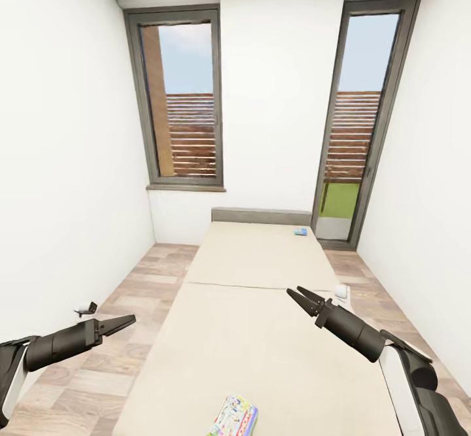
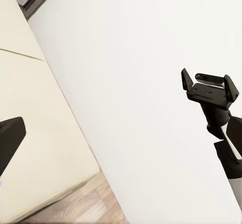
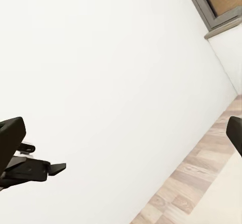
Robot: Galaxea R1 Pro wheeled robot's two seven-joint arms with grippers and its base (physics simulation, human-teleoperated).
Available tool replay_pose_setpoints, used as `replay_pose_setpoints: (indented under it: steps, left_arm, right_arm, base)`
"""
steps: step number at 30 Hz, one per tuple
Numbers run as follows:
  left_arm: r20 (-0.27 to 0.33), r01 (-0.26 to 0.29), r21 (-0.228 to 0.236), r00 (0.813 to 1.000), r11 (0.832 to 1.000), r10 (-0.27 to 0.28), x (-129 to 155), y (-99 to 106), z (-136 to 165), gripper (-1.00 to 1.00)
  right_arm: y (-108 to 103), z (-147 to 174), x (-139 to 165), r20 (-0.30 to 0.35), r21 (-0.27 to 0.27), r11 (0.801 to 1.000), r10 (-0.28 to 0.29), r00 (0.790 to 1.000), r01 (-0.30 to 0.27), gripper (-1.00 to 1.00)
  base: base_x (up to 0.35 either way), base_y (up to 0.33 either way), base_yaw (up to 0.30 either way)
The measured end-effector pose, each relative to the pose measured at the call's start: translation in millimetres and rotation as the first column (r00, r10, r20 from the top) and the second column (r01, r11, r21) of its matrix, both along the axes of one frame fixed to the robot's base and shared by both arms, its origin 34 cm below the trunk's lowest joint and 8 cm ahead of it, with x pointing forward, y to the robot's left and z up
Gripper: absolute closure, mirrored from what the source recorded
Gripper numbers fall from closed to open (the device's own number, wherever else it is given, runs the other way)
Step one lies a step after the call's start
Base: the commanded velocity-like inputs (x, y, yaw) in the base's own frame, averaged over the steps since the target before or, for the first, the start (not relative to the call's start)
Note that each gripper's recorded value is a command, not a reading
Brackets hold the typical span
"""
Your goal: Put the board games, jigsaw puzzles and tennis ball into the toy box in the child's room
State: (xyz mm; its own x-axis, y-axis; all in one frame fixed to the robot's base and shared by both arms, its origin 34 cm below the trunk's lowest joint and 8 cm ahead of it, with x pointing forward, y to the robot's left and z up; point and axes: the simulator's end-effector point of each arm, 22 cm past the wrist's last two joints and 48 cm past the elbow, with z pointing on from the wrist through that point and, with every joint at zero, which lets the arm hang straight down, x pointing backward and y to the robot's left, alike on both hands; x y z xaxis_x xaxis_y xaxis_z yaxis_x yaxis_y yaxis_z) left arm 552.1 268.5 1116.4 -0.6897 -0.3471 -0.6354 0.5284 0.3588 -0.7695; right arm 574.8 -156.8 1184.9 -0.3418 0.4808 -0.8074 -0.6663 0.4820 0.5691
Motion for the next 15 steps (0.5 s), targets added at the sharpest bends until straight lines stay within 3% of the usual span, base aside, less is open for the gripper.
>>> replay_pose_setpoints:
  steps: [6,10,15]
  left_arm:
    - [0.000,0.000,0.000,1.000,1.000,0.000,0.0,0.0,0.1,-1.00]
    - [0.001,0.000,-0.002,1.000,1.000,0.000,0.0,0.0,0.3,-1.00]
    - [0.003,0.000,-0.001,1.000,1.000,0.000,-0.1,0.1,0.5,-1.00]
  right_arm:
    - [0.0,0.1,0.1,0.001,0.000,1.000,-0.001,1.000,0.001,-1.00]
    - [0.4,-0.4,0.2,0.000,-0.003,1.000,0.000,1.000,0.000,-1.00]
    - [0.3,0.3,0.2,0.003,-0.001,1.000,-0.001,1.000,0.001,-1.00]
  base:
    - [0.000,0.268,-0.232]
    - [-0.025,0.098,-0.204]
    - [-0.027,0.027,-0.067]
